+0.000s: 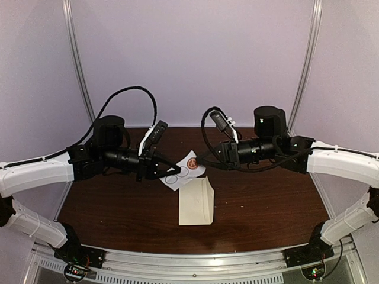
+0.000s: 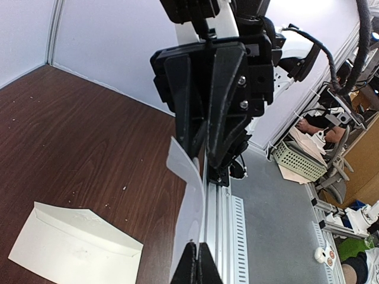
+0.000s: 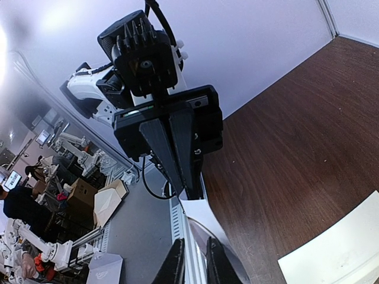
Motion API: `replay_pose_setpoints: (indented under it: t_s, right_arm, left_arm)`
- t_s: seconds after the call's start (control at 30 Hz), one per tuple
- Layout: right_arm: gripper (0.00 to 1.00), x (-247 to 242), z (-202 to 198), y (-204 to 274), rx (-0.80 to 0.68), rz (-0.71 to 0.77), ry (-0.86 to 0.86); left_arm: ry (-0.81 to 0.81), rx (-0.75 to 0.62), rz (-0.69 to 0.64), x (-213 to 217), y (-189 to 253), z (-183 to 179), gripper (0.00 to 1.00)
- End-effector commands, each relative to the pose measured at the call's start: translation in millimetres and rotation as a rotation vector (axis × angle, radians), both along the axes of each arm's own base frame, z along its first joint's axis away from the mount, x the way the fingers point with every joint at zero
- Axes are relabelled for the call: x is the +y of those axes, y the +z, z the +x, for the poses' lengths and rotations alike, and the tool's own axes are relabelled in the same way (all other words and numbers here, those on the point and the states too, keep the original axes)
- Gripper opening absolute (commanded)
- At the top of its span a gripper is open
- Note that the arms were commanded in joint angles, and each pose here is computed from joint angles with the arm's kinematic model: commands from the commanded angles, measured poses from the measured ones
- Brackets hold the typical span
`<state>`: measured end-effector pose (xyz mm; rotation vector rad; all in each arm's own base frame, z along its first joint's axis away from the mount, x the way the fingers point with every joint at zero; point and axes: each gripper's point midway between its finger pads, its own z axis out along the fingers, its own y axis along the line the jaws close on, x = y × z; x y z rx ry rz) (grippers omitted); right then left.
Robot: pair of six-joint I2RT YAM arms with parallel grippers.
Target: Place the letter into the envelope and seal it
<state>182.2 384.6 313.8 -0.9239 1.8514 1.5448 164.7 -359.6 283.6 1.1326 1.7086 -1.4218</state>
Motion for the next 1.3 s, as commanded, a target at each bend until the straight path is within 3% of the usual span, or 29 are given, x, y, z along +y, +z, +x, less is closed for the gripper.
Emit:
replay_pose_setpoints:
  t_s: [0.0,0.43,1.27]
  right_arm:
    - [0.13,3.9,-3.3,9.1,-0.020,0.029,0.027]
    - [0.00,4.5,-4.8,10.8,-0.026,0.034,0.035]
    - [0.00,4.4,-5.9,10.1,-0.033,0.038,0.044]
  left_arm:
    - [-0.020,-0.020,-0.025,-1.6,9.5,-3.7,0.00]
    - [-0.003,-0.013,-0.019,-1.0,7.1,-1.7,0.00]
    - [0.158,0.088,0.102,-3.4,-22.8,27.9,0.00]
